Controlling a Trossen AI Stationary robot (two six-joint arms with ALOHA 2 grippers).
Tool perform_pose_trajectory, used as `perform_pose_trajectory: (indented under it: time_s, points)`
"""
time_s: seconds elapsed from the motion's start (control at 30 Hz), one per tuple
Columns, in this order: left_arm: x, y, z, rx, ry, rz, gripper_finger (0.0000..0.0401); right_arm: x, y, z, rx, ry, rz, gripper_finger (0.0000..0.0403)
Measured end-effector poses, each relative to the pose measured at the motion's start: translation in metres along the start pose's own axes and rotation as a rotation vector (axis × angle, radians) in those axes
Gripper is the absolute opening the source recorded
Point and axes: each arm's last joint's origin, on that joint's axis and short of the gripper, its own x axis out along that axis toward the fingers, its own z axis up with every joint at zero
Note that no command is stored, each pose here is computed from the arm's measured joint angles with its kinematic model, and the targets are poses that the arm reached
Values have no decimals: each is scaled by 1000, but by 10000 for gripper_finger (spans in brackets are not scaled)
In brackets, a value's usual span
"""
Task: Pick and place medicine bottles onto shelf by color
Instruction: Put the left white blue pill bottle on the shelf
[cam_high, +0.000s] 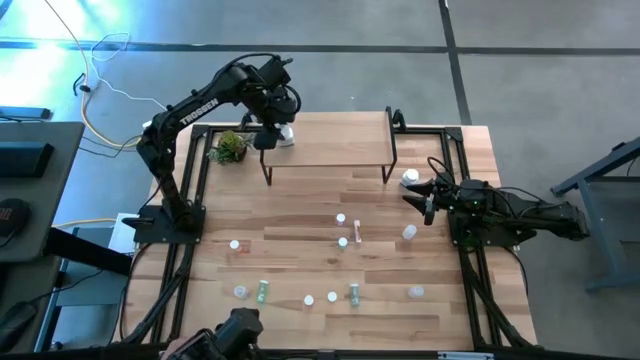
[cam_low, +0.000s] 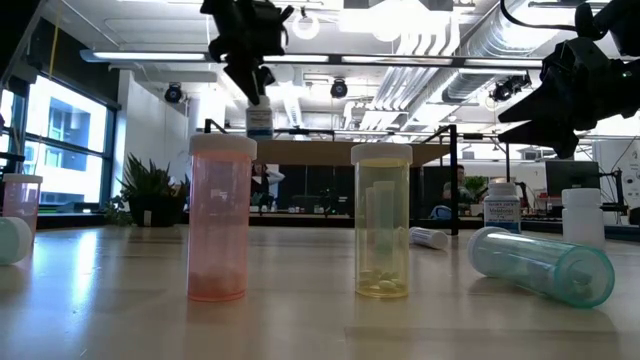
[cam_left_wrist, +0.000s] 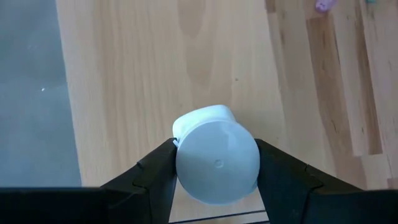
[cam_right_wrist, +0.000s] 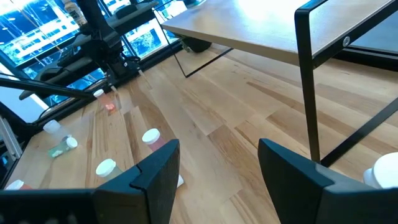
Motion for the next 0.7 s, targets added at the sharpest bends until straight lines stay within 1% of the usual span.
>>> perform_pose_trajectory:
  time_s: [0.13, 0.27, 0.5, 0.7]
  points:
    - [0, 0, 0, -6, -1, 0, 180, 0, 0, 0, 0, 0, 0, 209]
    - [0, -1, 1, -6, -26, -24, 177, 0, 0, 0, 0, 0, 0, 209]
    - [1, -1, 3, -10, -28, -21, 176, 0, 0, 0, 0, 0, 0, 209]
    - [16, 2, 6, -54, 0, -50, 184, 0, 0, 0, 0, 0, 0, 209]
